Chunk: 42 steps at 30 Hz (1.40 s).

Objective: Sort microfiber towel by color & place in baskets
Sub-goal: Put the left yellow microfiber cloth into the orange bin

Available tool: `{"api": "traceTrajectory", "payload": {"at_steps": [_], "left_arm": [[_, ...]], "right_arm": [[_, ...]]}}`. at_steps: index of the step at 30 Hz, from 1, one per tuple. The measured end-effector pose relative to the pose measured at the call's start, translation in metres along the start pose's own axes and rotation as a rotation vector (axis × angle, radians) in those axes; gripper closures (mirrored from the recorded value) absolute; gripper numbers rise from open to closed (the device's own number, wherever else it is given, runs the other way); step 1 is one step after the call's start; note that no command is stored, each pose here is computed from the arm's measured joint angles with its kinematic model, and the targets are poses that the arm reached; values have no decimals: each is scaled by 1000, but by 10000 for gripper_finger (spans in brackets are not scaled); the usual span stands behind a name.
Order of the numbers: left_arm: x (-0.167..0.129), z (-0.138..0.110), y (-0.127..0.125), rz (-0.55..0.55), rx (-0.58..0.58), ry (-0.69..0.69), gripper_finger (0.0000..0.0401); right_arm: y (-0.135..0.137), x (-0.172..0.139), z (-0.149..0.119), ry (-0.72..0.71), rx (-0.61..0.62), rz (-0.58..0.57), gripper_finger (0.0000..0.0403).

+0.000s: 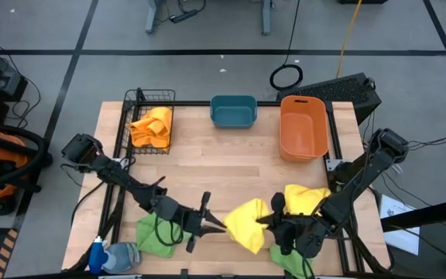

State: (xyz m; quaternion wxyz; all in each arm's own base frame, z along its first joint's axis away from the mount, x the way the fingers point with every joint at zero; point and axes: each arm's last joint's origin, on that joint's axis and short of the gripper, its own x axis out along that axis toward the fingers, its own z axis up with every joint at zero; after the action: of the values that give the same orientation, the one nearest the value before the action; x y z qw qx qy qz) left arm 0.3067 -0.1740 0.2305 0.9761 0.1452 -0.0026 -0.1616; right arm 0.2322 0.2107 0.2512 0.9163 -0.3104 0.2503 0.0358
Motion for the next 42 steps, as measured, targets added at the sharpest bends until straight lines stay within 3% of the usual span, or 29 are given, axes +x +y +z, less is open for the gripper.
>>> {"api": "traceTrajectory", "payload": {"at_steps": [7,12,17,24,35,42], "left_arm": [[0,-6,1,28,-22,68,213],[3,-15,-1,36,-14,105,116],[10,-22,-7,44,11,50,55],[17,-33,-15,16,17,14,20],[28,-44,-8,45,21,44,19],[30,-49,-2,22,24,72,20]], "right_arm": [[10,14,-1,0,-159,1,401],[9,20,10,-101,-232,-3,401],[4,28,18,-199,-262,45,402],[2,39,15,-194,-276,52,402],[-1,43,16,-204,-271,41,403],[-5,44,22,-286,-265,72,403]]}}
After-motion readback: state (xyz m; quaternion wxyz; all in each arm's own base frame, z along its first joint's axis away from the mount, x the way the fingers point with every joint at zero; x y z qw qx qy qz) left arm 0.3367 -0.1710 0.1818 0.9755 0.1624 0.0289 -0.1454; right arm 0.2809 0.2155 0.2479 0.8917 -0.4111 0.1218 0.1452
